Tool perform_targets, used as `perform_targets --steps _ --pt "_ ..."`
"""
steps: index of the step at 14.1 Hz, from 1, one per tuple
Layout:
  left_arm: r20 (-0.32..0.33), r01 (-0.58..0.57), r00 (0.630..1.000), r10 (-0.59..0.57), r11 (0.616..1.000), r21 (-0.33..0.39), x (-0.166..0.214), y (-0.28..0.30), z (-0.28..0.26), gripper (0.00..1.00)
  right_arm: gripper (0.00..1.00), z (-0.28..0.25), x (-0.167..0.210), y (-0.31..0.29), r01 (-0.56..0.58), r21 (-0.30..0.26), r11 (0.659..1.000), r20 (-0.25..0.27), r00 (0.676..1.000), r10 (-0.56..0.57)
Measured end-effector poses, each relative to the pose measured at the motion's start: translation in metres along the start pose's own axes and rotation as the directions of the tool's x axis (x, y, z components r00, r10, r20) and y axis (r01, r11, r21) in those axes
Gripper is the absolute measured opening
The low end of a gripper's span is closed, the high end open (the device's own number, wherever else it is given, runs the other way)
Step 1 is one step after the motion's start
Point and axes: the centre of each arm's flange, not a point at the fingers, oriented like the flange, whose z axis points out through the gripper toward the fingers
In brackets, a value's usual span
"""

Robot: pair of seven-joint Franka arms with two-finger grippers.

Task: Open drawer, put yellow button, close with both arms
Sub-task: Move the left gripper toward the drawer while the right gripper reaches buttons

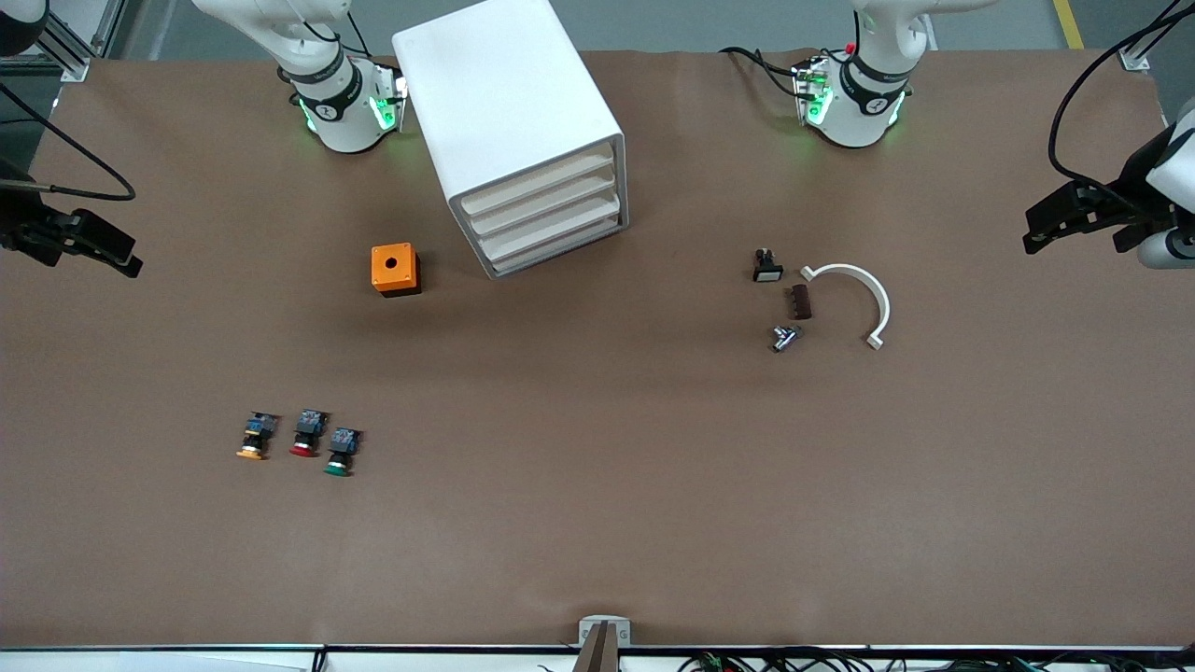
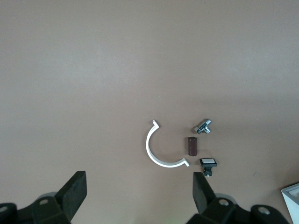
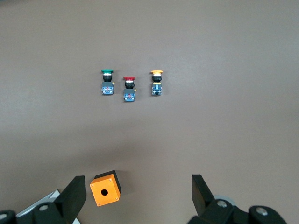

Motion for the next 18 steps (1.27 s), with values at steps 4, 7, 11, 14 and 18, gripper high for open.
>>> perform_targets --steps 4,7,11,14,18 --pt "0.016 0.0 1.0 0.0 1.0 0.001 -0.002 0.0 0.0 1.0 1.0 0.0 0.0 0.0 0.0 0.0 1.0 0.0 1.0 0.0" --pt "0.028 -0.008 1.0 0.008 1.0 0.001 -0.003 0.004 0.002 1.0 1.0 0.0 0.0 0.0 0.0 0.0 1.0 0.0 1.0 0.0" --pt "0.114 0.001 0.993 -0.002 1.0 0.007 0.002 0.033 0.034 1.0 1.0 0.0 0.0 0.0 0.0 0.0 1.0 0.001 1.0 0.0" --pt "0.163 0.102 0.981 -0.102 0.995 0.011 0.01 0.065 0.06 1.0 1.0 0.0 0.0 0.0 0.0 0.0 1.0 0.0 1.0 0.0" --pt "0.24 0.28 0.928 -0.285 0.958 0.054 0.012 0.118 0.095 1.0 1.0 0.007 0.006 -0.003 0.005 0.001 1.0 -0.003 1.0 -0.005"
